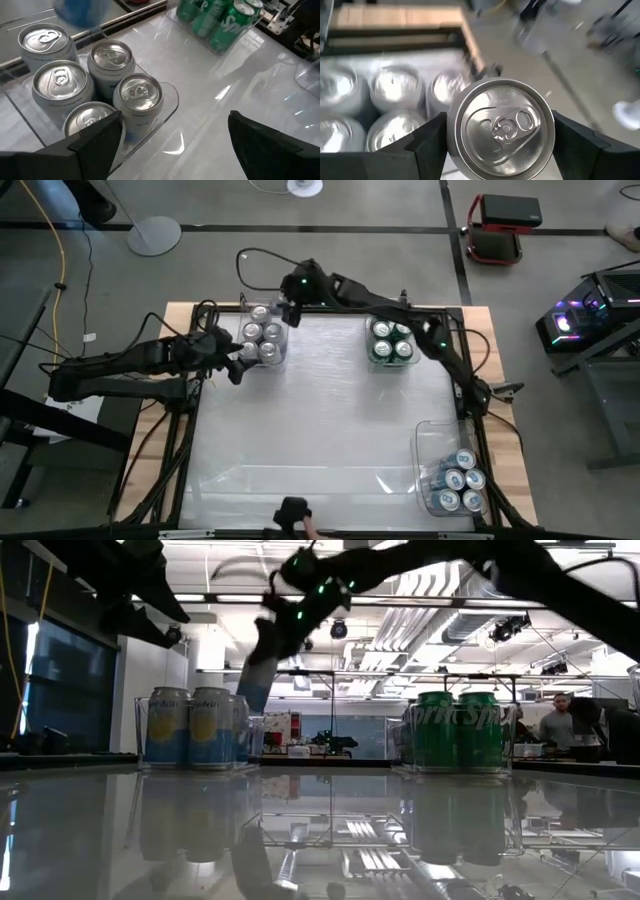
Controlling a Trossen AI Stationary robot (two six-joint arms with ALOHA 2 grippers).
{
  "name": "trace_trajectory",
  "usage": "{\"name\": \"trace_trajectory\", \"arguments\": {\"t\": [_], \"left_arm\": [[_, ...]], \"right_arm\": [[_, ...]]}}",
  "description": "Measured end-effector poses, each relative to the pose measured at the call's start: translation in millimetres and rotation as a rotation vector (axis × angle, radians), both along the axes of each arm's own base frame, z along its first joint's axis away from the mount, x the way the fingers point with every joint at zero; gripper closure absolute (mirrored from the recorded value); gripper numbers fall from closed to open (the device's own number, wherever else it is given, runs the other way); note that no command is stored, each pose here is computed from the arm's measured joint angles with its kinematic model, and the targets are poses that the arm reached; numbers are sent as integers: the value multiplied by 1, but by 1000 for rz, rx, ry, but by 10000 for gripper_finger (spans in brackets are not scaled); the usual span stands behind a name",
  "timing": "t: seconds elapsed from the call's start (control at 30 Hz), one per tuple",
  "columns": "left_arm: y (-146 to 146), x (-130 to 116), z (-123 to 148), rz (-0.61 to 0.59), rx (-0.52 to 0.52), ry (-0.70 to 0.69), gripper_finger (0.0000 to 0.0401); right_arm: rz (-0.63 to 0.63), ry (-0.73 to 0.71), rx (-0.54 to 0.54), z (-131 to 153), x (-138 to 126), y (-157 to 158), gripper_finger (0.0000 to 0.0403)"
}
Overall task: Sort soda cans
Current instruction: Put the blue-white soda can into the top left transparent bin
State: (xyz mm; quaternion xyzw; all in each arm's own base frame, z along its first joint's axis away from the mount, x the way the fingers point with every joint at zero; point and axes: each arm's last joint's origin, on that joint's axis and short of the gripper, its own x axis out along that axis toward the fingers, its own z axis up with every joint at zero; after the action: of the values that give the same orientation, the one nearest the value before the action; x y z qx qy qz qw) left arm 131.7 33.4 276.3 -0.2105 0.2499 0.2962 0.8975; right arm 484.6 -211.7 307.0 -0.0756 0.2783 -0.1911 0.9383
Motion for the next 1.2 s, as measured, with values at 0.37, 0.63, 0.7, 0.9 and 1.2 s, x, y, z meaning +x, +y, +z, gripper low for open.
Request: {"name": "trace_trajectory", "arguments": {"t": [0.37, 0.63, 0.7, 0.9, 1.2], "left_arm": [[0, 0, 0, 5, 6, 6, 62], [0, 0, 0, 2, 13, 1, 62], [0, 0, 1, 3, 13, -2, 62], [1, 1, 2, 3, 18, -20, 62], [1, 2, 2, 7, 13, -21, 62]], "right_arm": [[35, 81, 121, -59, 5, -21, 126], [78, 49, 164, -59, 3, -26, 126], [83, 42, 168, -58, 2, -28, 124], [100, 30, 181, -70, 6, -32, 112], [115, 37, 198, -77, 7, -35, 109]]}}
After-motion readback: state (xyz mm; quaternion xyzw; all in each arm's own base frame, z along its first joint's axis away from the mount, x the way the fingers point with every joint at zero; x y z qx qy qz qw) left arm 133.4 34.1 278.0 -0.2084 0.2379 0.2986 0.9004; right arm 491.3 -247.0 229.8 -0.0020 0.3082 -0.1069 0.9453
